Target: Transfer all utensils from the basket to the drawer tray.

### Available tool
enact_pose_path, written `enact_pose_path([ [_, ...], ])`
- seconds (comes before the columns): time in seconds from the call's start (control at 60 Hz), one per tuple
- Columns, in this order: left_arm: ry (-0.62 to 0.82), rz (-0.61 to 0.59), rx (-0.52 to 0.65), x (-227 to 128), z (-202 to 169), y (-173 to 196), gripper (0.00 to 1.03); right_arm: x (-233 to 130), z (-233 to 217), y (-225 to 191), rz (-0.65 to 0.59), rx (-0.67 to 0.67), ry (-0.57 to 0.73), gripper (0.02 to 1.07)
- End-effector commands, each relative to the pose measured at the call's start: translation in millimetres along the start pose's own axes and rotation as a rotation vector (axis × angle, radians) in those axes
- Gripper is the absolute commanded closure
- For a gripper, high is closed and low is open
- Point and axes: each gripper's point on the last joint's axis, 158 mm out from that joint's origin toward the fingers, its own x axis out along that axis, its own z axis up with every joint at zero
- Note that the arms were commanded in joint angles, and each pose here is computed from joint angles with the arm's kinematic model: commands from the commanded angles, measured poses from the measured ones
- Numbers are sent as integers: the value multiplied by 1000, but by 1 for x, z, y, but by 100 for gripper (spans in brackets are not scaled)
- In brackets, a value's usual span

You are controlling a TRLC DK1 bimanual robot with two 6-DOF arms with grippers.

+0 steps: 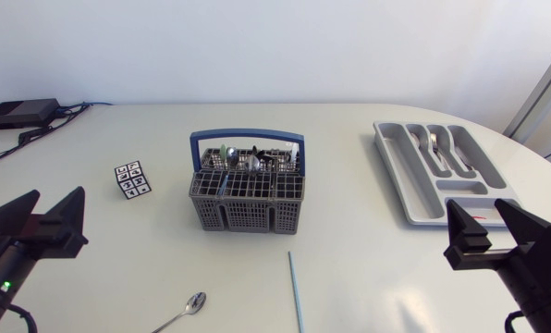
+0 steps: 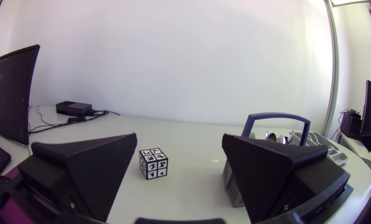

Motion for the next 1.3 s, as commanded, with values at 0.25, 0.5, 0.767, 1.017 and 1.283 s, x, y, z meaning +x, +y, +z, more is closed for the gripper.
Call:
enact_pose_path([
  [0.25,215,-9,-34,32,31,-16,10,28,47,12,14,16,81,8],
  [0.5,599,-108,299,55,-8,-38,10,55,30,46,41,-62,337,8],
  [0.767,846,-232,449,60,-54,-57,10,50,-20,100,161,84,752,9],
  [1.017,1051,-423,598,39,-117,-86,10,31,-48,159,262,156,911,17],
  [1.283,1199,-565,717,-7,-164,-106,14,2,-86,185,294,30,1103,16],
])
